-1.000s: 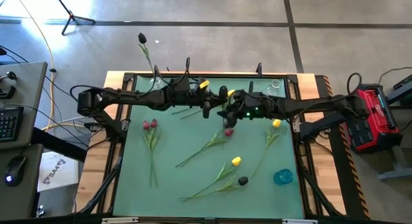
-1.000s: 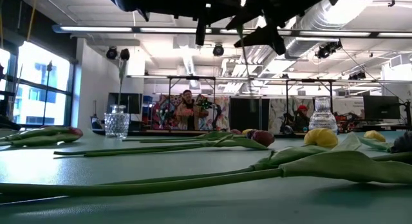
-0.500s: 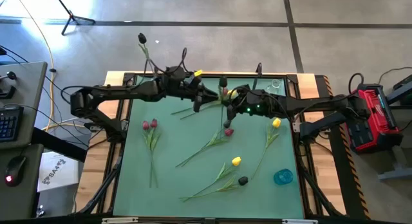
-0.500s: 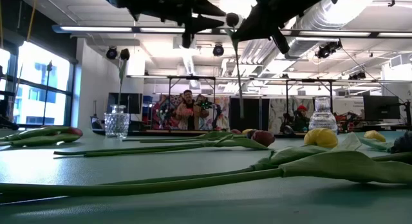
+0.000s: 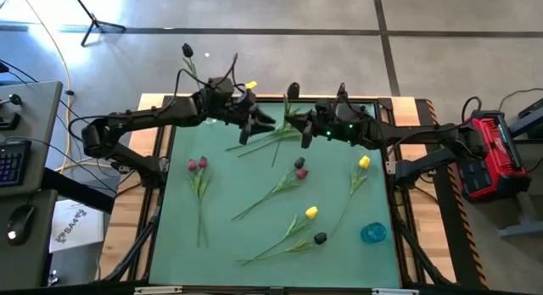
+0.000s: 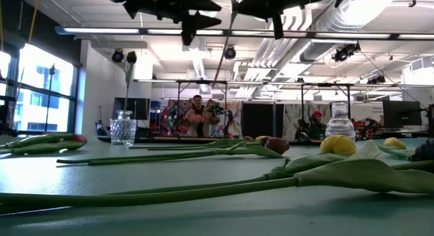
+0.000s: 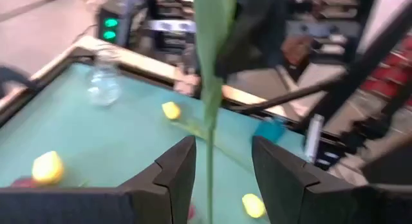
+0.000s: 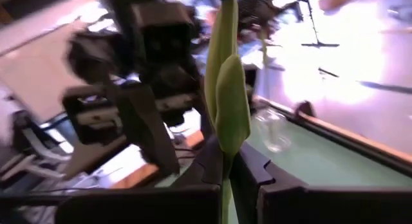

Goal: Sort flowers into vase by color
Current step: Put the black flower into the left transparent vase

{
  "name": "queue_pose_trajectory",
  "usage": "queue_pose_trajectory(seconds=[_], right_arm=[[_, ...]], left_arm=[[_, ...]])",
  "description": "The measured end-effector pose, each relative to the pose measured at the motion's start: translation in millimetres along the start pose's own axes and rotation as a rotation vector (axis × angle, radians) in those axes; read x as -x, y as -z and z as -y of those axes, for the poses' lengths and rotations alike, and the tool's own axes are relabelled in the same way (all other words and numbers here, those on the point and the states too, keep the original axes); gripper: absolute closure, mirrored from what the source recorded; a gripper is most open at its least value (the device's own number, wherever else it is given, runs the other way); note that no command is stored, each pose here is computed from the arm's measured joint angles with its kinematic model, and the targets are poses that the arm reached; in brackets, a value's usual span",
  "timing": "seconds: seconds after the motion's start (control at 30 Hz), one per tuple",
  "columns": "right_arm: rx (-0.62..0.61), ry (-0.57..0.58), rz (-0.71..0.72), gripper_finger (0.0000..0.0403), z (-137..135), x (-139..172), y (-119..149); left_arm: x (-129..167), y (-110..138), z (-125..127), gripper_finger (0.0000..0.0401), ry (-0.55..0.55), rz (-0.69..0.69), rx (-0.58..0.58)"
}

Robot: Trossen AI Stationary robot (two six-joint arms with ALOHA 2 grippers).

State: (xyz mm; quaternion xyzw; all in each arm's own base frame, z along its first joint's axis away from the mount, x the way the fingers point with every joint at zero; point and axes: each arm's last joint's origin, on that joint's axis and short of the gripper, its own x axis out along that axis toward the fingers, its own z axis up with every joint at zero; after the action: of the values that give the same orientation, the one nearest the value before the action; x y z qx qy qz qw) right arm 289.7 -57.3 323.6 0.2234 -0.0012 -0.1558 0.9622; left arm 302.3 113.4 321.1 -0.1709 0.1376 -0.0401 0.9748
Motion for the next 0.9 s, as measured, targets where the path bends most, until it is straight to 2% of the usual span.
queue_pose_trajectory(seconds=[0.13,0.23,0.43,0.63,0.77,0.9], right_arm=[[0.009,-0.050,-0.024,0.0402,3.7,-0.5,-1.8],[0.007,-0.104,-0.025,0.0402,4.6,-0.7,-4.8],[0.010,-0.222,-0.025,0.0403,2.9,-0.3,-9.4],[0.018,-0.255,-0.053,0.0403,2.3,-0.1,-7.8],[0.019,-0.269,-0.062,0.0403,2.0,0.0,-7.4],[0.038,-0.296,-0.075,0.0403,1.5,0.3,-6.8]], left_arm=[[-2.0,-5.0,6.5,0.0260,0.073,0.045,-0.047],[-3.3,-6.4,10.5,0.0260,0.088,0.062,-0.060],[-22.3,5.6,8.2,0.0260,0.090,0.017,0.002],[-35.2,8.1,12.4,0.0271,0.125,0.044,0.030],[-36.4,8.0,15.3,0.0305,0.124,0.052,0.023],[-35.6,7.9,13.7,0.0372,0.128,0.047,0.026]])
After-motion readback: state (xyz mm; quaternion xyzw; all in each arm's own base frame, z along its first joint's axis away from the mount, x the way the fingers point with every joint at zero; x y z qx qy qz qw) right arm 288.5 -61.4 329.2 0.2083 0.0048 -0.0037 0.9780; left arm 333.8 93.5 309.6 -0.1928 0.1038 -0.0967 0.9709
